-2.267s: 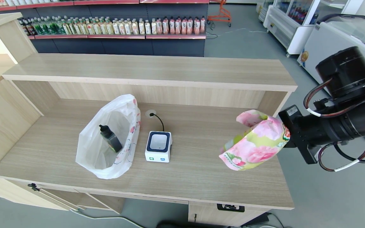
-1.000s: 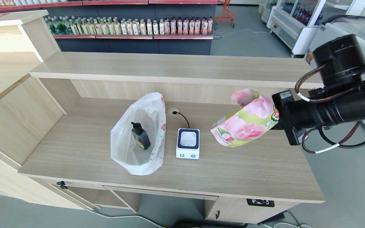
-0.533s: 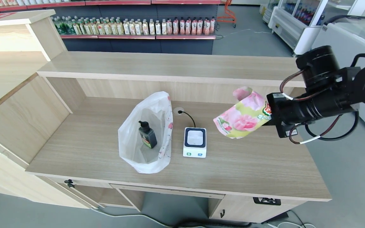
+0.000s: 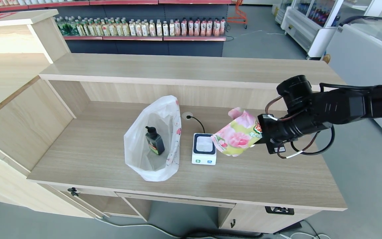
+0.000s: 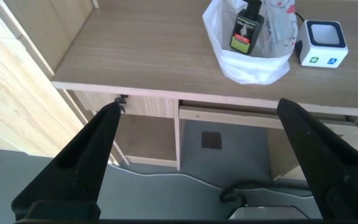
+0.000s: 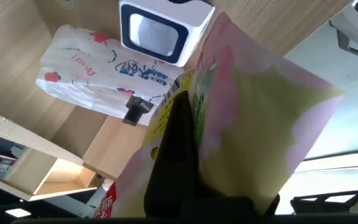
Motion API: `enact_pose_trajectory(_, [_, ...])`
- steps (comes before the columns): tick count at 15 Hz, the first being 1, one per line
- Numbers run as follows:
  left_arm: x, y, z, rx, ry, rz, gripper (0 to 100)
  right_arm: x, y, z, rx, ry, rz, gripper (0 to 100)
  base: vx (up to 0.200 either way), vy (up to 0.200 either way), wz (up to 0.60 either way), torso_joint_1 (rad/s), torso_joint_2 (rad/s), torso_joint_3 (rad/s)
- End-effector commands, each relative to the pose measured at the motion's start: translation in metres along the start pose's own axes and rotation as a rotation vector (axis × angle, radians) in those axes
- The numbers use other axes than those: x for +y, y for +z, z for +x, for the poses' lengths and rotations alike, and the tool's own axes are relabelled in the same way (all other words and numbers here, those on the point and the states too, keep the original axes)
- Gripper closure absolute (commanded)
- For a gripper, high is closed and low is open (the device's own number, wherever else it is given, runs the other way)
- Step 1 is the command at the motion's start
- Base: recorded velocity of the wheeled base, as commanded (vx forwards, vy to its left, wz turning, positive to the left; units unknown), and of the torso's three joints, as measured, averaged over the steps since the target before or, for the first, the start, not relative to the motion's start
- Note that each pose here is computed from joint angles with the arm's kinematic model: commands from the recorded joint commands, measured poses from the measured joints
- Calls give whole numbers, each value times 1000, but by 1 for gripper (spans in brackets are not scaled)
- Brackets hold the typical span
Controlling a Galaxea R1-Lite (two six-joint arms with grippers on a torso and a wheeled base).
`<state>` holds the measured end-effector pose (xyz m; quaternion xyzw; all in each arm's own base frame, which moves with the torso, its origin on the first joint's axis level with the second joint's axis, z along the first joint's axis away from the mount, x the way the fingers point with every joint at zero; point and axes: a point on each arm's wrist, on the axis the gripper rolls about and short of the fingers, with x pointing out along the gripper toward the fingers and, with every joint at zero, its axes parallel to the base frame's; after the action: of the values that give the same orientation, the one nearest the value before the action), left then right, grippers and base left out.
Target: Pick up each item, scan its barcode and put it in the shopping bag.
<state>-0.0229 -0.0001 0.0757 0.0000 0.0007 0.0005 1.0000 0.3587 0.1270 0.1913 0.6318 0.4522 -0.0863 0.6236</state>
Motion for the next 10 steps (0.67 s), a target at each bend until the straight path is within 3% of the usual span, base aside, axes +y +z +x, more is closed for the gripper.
enact_pose_trajectory(1, [0, 0, 0, 0, 0, 0, 0, 0, 1, 18, 14, -12, -2, 100, 0, 0, 0, 0, 0, 0])
enact_pose_trajectory(6, [0, 0, 0, 0, 0, 2, 0, 17, 5, 42, 31, 17, 24, 100, 0, 0, 0, 0, 0, 0])
enact_pose_trajectory(10, [0, 0, 0, 0, 0, 2, 0, 11, 9, 57, 29, -15, 57, 100, 0, 0, 0, 0, 0, 0])
